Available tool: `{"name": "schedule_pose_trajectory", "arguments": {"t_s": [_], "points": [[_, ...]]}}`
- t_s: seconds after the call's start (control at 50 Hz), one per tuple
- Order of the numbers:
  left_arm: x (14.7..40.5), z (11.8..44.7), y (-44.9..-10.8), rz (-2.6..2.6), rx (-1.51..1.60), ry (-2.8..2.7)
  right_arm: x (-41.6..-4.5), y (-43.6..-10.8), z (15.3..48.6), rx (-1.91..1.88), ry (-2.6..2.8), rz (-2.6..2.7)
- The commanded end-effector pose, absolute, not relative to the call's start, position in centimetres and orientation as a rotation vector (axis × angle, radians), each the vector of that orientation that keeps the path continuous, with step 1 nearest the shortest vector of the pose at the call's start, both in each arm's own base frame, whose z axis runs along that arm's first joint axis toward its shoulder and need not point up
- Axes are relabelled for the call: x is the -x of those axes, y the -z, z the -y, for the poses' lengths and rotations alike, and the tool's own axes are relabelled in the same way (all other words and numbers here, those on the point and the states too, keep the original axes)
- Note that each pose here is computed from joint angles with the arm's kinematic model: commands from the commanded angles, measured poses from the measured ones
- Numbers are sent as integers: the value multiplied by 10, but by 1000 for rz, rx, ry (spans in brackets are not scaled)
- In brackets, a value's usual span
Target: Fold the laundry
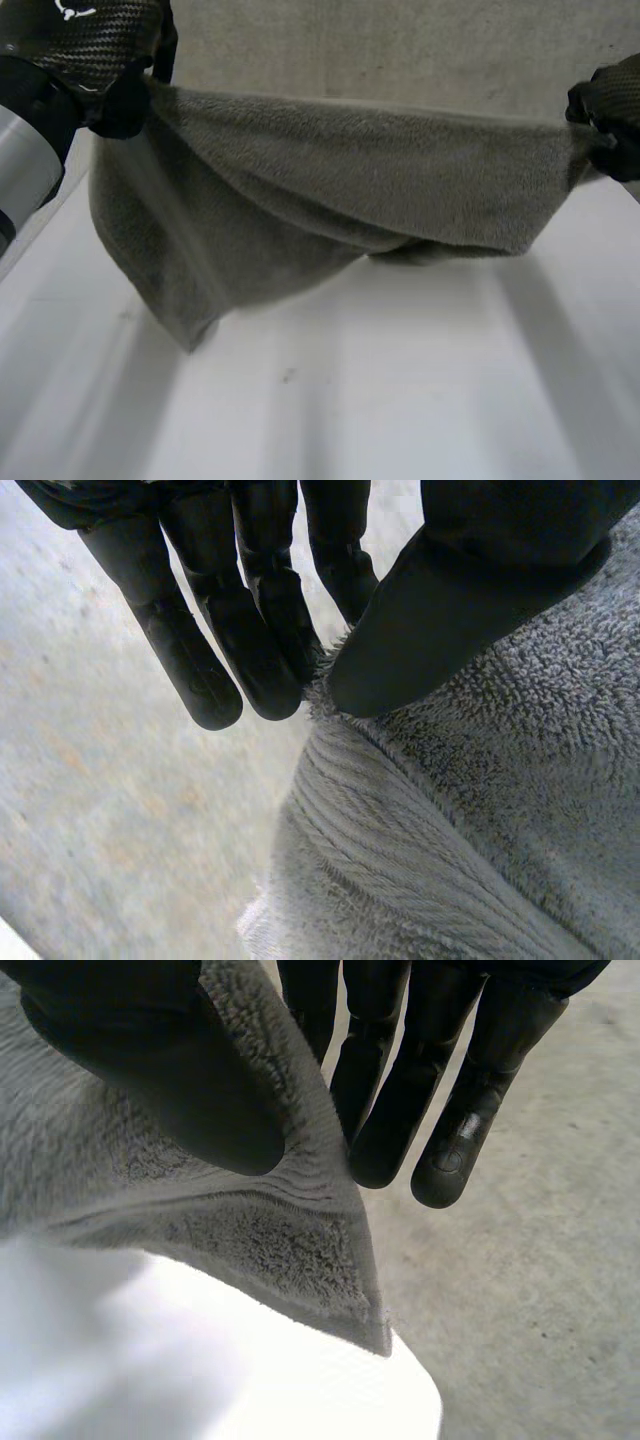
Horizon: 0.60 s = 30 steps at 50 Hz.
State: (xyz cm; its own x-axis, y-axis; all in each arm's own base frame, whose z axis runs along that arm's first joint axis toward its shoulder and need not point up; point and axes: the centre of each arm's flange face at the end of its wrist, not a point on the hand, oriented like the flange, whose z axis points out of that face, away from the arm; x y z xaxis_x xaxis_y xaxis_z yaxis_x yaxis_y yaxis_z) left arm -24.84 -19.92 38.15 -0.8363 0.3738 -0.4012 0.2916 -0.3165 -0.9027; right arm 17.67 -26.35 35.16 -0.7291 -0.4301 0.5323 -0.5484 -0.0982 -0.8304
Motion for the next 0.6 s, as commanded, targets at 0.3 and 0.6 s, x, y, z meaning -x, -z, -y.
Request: {"name": "schedule_pose_trajectory", "arguments": {"t_s": [0.3,0.6], "points": [[292,296,-263,2242,1375,-1876,-235,-247,318,-1487,-1388,1921],[290,330,-456,1278,487,-2979,-246,-449,351,-488,-2393,1005]]}}
